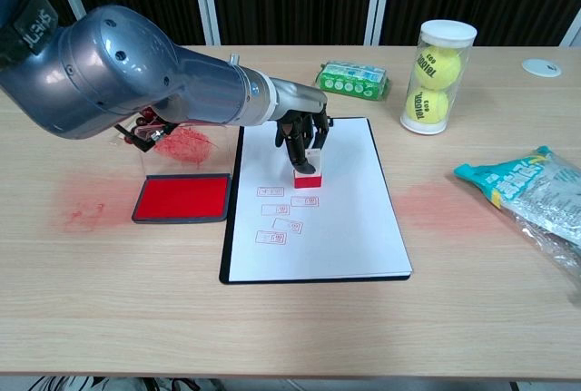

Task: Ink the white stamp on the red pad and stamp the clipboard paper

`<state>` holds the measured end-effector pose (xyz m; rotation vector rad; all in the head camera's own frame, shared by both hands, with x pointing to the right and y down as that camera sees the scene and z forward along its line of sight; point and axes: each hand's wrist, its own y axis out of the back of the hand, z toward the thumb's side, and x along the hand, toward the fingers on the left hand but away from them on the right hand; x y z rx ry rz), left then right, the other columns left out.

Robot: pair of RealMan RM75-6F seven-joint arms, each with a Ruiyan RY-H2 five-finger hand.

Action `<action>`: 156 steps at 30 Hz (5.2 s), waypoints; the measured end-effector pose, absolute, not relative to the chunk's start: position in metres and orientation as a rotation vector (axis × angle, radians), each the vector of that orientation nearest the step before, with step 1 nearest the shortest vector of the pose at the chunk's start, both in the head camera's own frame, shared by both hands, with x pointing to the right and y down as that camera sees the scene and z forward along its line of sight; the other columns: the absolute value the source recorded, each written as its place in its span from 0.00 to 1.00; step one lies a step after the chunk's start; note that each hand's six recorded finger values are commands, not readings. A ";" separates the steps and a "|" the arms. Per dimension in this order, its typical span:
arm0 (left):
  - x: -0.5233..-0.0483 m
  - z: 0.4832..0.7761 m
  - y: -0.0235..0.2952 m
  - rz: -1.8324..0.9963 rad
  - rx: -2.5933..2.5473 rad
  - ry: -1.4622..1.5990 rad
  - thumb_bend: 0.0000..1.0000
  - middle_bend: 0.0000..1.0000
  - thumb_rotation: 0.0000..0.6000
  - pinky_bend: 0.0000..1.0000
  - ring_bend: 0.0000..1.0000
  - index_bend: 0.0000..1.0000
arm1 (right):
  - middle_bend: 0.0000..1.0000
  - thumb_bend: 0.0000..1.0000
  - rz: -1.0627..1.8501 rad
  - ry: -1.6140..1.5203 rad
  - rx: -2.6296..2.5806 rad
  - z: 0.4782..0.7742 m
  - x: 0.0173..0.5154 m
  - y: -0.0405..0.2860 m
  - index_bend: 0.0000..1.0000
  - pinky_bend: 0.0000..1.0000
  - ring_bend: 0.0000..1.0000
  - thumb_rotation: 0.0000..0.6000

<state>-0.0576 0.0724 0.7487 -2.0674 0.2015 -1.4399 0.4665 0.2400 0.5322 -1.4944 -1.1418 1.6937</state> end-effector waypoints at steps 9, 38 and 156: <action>-0.055 0.726 0.067 -1.401 -2.087 0.227 0.43 0.61 1.00 0.40 0.35 0.62 | 0.10 0.09 1.693 -1.141 -1.495 0.532 0.466 0.240 0.13 0.16 0.16 1.00; -0.216 0.603 0.034 -1.431 -2.111 0.262 0.43 0.62 1.00 0.40 0.35 0.62 | 0.10 0.09 1.710 -1.122 -1.457 0.532 0.469 0.240 0.13 0.16 0.16 1.00; -0.354 0.731 0.114 -1.611 -2.119 0.156 0.42 0.53 1.00 0.37 0.33 0.51 | 0.10 0.09 1.721 -1.120 -1.436 0.531 0.472 0.241 0.13 0.16 0.16 1.00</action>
